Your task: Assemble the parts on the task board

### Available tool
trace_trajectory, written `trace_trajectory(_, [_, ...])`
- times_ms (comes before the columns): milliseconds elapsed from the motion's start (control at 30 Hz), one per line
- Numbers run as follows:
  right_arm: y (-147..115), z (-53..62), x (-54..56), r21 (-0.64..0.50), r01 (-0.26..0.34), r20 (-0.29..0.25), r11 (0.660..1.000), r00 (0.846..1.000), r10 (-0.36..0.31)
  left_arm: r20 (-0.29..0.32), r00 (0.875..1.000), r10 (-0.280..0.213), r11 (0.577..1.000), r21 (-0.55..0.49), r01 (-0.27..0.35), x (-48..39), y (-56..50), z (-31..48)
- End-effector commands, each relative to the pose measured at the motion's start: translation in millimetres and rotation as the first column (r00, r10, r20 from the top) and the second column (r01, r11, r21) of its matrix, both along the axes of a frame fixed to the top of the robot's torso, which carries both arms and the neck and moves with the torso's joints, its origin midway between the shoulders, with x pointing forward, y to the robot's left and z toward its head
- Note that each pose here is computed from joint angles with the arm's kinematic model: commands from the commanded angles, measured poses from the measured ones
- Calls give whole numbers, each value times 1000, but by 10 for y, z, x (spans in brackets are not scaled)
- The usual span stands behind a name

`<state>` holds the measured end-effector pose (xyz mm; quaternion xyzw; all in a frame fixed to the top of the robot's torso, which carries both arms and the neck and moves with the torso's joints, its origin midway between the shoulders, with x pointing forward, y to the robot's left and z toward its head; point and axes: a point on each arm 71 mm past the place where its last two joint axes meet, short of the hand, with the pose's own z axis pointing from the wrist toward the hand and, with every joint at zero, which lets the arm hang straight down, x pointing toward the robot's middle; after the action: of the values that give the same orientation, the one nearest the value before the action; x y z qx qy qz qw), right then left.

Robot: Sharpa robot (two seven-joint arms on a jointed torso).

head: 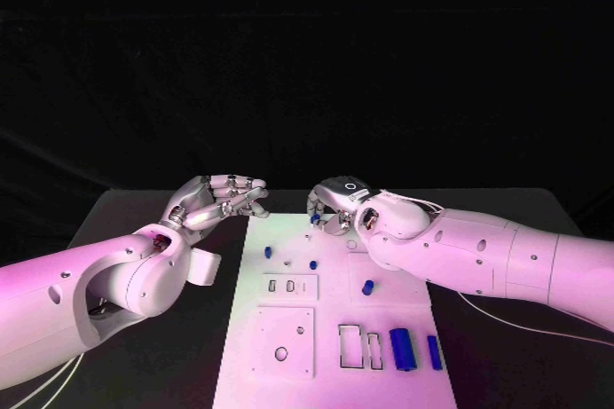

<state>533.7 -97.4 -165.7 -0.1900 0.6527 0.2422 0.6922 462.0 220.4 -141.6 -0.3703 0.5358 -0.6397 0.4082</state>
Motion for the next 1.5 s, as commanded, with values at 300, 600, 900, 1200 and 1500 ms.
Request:
trace_trajectory(300, [55,-40,-11,-33,-12,-13,999,1000,11,5,1000,-14,1000,-12,14,1,-20,17])
trace_trajectory(600, [89,-53,-20,-31,-20,-15,999,1000,19,5,1000,-14,1000,-11,14,1,-18,21])
trace_trajectory(900, [75,-68,8,-43,2,-25,999,1000,-3,6,1000,-15,1000,-11,15,3,-16,31])
trace_trajectory(1200, [1,-51,-25,-25,10,-14,1000,1000,-11,6,1000,-16,1000,-12,16,9,-11,35])
trace_trajectory(1500, [-455,63,-233,49,66,-26,997,998,-64,3,1000,-15,1000,-11,15,24,4,27])
